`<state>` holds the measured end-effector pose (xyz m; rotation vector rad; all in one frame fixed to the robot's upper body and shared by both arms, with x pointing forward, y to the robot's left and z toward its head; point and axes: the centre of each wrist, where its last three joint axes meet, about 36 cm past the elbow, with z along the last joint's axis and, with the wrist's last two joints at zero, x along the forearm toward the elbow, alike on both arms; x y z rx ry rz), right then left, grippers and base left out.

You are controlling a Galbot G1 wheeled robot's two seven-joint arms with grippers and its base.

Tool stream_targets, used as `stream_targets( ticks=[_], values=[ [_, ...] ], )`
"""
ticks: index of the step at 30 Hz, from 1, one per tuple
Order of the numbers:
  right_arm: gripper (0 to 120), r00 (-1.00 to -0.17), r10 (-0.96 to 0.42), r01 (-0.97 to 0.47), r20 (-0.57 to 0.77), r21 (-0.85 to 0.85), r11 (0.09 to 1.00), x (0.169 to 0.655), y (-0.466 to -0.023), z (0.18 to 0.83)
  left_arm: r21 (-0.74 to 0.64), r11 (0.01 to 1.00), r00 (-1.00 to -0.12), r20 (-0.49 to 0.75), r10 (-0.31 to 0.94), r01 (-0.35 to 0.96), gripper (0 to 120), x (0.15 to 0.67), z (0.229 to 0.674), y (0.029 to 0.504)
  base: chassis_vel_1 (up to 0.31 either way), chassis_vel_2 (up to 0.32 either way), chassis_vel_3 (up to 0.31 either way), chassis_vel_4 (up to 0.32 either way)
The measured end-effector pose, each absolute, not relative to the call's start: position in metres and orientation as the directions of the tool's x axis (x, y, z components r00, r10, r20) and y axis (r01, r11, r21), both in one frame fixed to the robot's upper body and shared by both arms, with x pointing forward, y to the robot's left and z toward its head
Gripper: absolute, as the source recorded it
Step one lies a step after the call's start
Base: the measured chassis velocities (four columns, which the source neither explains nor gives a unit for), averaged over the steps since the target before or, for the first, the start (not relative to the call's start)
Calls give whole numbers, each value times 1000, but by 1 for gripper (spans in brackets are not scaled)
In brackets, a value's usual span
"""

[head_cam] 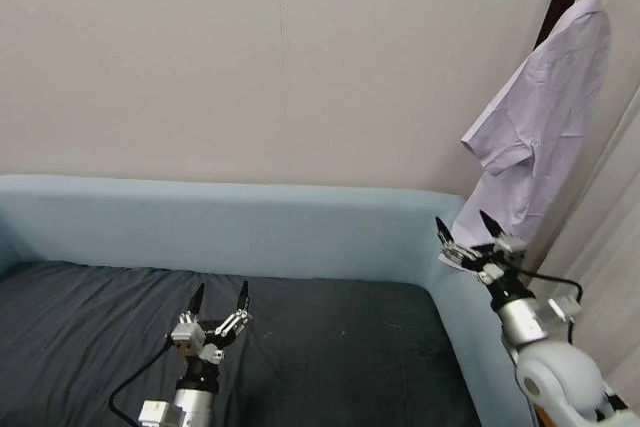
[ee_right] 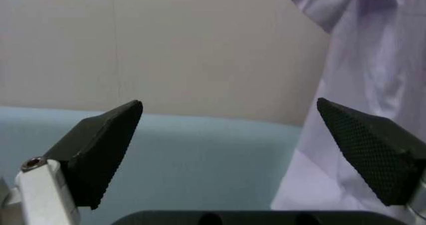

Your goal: Pick up the clothes from the sofa and hang them on the clothes hanger.

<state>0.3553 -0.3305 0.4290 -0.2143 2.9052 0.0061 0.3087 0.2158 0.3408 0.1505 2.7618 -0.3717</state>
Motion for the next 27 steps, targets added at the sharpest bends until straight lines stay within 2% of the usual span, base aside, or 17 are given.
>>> stream_targets(
  ticks=[6,10,27],
  values=[
    [100,-985,-66,-68,-162,6,998,294,-307,417,-246,961,-952,-304,44,123,100,290,350,199,0,0,0,0],
    [100,-990,-54,-52,-131,-16,999,274,-296,401,-210,972,-962,-268,47,106,100,281,350,197,0,0,0,0],
    [100,-990,-54,-53,-130,-12,999,274,-292,396,-200,974,-965,-256,54,107,100,280,350,199,0,0,0,0]
  ],
)
